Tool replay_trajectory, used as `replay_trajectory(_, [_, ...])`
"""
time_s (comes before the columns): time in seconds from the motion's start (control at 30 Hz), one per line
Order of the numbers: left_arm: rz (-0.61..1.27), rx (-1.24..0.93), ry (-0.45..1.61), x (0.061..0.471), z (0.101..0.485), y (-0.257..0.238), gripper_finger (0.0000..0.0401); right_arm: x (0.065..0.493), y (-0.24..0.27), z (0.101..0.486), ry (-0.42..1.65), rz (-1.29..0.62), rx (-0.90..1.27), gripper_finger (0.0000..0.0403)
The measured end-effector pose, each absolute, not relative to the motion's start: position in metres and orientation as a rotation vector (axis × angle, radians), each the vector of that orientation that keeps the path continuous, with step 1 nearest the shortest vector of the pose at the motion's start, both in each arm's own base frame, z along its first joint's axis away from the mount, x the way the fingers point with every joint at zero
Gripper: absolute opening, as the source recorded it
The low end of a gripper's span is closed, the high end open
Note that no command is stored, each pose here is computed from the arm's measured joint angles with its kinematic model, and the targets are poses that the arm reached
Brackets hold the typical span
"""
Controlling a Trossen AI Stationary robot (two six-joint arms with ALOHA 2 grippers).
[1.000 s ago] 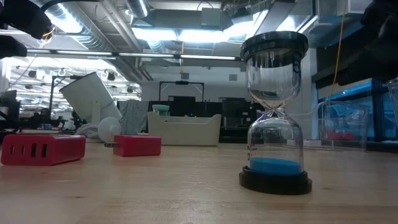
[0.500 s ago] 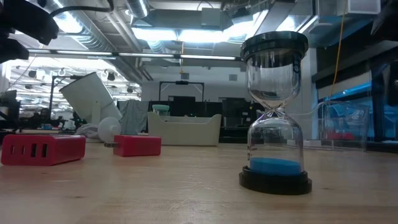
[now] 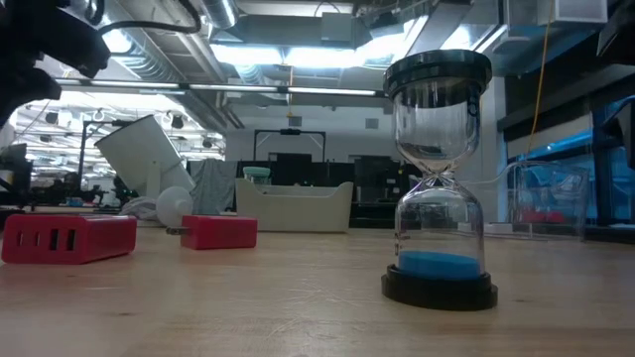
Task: Pick & Place Office items
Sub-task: Put the red hourglass into the gray bin
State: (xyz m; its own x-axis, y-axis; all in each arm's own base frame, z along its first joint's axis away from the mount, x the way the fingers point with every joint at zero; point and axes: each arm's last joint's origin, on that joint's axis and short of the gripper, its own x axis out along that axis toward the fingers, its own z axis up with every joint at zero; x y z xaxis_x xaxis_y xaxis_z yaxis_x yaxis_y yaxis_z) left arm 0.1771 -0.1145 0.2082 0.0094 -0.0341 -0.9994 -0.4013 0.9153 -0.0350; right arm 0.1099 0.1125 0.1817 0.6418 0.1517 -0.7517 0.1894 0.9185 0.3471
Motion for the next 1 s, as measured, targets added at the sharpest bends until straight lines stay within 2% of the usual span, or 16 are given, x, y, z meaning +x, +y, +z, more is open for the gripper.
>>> replay_trajectory(0.3, [0.266,-0.38,1.49,0.187,0.21,-0.108,0.0207,0.11,0.112,0.182,0.881,-0.022,0.42,0.0286])
replay_trajectory(0.57, [0.273,-0.368,1.391,0.198,0.224,-0.107,0.0299,0.11,0.112,0.182,0.881,-0.022,0.42,0.0286])
replay_trajectory(0.7, [0.237,-0.358,1.324,0.205,0.235,-0.11,0.0329,0.11,0.112,0.182,0.881,-0.023,0.42,0.0286])
replay_trajectory(1.0, [0.189,-0.217,1.003,0.228,0.26,-0.116,0.0335,0.11,0.112,0.182,0.881,-0.023,0.421,0.0286])
